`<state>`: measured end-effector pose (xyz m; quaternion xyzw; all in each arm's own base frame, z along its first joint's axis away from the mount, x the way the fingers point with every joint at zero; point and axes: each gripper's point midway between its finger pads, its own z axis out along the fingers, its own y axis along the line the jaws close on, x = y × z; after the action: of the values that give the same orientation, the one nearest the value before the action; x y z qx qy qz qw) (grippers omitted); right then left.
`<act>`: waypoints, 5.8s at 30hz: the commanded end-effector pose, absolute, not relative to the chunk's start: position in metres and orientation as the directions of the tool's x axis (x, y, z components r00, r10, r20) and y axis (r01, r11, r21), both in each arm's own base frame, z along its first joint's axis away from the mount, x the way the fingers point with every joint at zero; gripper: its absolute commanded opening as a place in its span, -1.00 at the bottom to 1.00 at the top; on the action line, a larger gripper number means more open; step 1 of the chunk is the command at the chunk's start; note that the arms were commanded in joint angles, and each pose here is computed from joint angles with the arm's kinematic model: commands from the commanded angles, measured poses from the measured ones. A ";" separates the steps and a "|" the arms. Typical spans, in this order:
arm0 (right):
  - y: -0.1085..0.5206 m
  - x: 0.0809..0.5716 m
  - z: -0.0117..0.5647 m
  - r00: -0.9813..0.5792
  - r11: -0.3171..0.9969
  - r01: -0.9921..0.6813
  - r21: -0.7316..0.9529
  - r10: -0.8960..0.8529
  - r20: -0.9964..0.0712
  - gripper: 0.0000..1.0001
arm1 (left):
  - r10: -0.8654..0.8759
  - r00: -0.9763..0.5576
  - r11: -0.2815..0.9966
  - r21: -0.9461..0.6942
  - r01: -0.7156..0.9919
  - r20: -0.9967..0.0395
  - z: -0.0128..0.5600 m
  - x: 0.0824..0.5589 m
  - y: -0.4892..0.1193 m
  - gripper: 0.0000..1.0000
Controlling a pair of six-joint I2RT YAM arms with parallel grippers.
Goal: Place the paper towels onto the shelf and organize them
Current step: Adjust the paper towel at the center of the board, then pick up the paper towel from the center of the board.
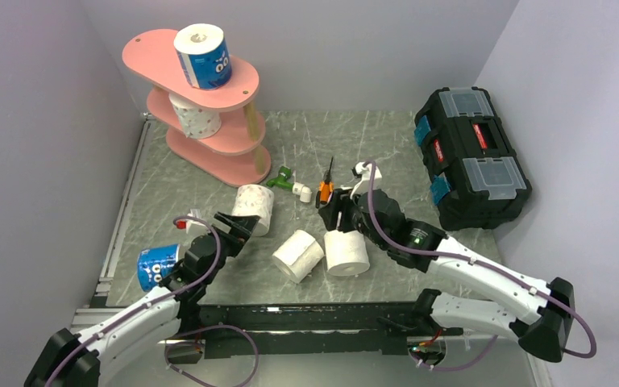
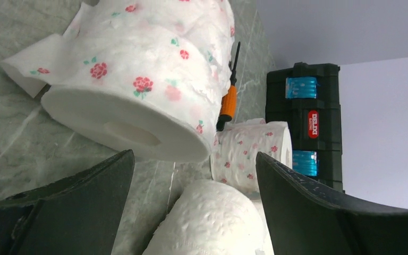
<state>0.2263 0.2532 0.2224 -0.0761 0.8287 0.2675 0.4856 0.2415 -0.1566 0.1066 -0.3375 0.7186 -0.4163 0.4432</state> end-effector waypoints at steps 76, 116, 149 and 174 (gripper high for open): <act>0.171 0.215 0.216 -0.410 0.924 -0.219 0.315 0.206 -0.889 0.22 | 0.165 -0.676 0.967 -0.019 0.256 -0.718 0.256 0.214 -0.119 -0.28; 0.162 0.213 0.206 -0.410 0.934 -0.197 0.297 0.196 -0.891 0.24 | 0.188 -0.686 0.980 0.085 0.182 -0.703 0.228 0.229 -0.132 0.91; 0.166 0.219 0.185 -0.437 0.943 -0.159 0.292 0.198 -0.877 0.28 | -0.652 -0.622 0.757 -0.333 -0.562 -0.433 0.142 0.191 -0.080 0.95; 0.168 0.220 0.182 -0.446 0.947 -0.156 0.282 0.188 -0.875 0.28 | -0.632 -0.663 0.774 -0.274 -0.571 -0.402 0.113 0.197 -0.088 0.50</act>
<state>0.2143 0.1654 0.1724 -0.0049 0.8449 0.1548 0.5120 0.1918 -0.0854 0.1127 -0.3253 0.9138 -0.0570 0.2364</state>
